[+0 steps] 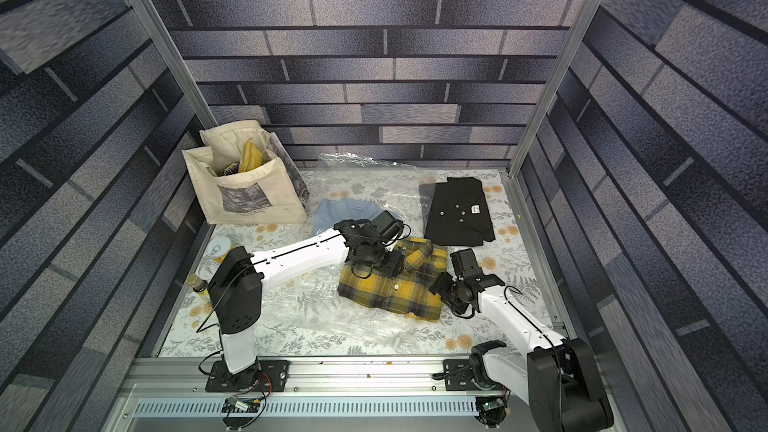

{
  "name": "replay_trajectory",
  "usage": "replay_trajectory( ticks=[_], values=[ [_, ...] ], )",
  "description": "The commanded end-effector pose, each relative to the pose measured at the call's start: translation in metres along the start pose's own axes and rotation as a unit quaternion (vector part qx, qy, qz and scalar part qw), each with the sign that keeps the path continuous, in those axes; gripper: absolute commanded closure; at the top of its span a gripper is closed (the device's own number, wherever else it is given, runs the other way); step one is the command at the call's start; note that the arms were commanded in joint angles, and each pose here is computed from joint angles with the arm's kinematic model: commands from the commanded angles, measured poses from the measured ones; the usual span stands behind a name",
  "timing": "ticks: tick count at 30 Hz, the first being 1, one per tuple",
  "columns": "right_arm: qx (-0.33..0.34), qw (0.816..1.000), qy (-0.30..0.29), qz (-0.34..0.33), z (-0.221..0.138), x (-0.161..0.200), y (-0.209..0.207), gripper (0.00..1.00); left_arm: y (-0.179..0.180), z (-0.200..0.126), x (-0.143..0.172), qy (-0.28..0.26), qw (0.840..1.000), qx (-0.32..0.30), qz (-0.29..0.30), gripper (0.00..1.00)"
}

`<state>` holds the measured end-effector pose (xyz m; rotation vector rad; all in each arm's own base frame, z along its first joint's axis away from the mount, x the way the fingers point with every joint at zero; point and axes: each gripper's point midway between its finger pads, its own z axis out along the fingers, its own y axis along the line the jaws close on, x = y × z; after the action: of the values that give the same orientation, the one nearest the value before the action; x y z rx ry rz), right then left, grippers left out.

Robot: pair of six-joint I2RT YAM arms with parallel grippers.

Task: Place the folded shirt into the vacuum bag
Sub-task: Pick up the shirt in the vacuum bag.

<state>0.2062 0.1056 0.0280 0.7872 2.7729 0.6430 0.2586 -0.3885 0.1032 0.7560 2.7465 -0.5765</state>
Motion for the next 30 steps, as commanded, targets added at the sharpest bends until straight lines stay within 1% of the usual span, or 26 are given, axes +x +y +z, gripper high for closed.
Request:
replay_trajectory(
  ticks=[1, 3, 5, 9, 12, 13, 15, 17, 20, 22, 26, 30],
  values=[
    [0.006, 1.0, 0.013, 0.025, 0.018, 0.005, -0.012, 0.36, -0.009, 0.012, -0.003, 0.015, 0.999, 0.031, -0.016, 0.41],
    [-0.011, 0.999, 0.018, 0.031, 0.023, 0.004, -0.005, 0.38, -0.01, 0.024, 0.001, 0.024, 0.998, 0.043, -0.026, 0.43],
    [-0.029, 0.999, 0.017, 0.035, 0.026, 0.002, 0.002, 0.44, -0.007, 0.035, 0.006, 0.037, 0.997, 0.05, -0.039, 0.45],
    [-0.032, 0.999, 0.004, 0.018, 0.022, -0.006, 0.01, 0.65, -0.006, 0.043, 0.011, 0.045, 0.996, 0.06, -0.052, 0.48],
    [-0.025, 1.0, -0.002, -0.009, 0.014, -0.011, 0.015, 0.83, -0.007, 0.03, 0.005, 0.036, 0.995, 0.068, -0.059, 0.48],
    [-0.005, 1.0, -0.004, -0.024, 0.008, -0.013, 0.013, 0.88, -0.006, 0.02, 0.0, 0.026, 0.996, 0.068, -0.059, 0.48],
    [0.034, 0.998, -0.01, -0.06, -0.007, -0.019, 0.01, 0.94, -0.001, 0.003, -0.007, 0.006, 0.996, 0.069, -0.063, 0.48],
    [0.065, 0.993, -0.02, -0.093, -0.025, -0.026, 0.009, 0.98, 0.007, -0.009, -0.012, -0.007, 0.995, 0.074, -0.073, 0.48],
    [0.092, 0.987, -0.03, -0.131, -0.046, -0.034, 0.015, 1.0, 0.016, -0.005, -0.011, -0.003, 0.993, 0.083, -0.087, 0.48],
    [0.103, 0.982, -0.037, -0.153, -0.054, -0.037, 0.023, 1.0, 0.017, 0.005, -0.008, 0.008, 0.993, 0.08, -0.088, 0.49],
    [0.14, 0.968, -0.036, -0.204, -0.056, -0.038, 0.038, 1.0, 0.013, 0.028, -0.012, 0.009, 0.99, 0.095, -0.1, 0.5],
    [0.15, 0.957, -0.049, -0.244, -0.062, -0.037, 0.063, 1.0, 0.026, 0.059, -0.009, 0.02, 0.99, 0.072, -0.117, 0.53]
  ],
)
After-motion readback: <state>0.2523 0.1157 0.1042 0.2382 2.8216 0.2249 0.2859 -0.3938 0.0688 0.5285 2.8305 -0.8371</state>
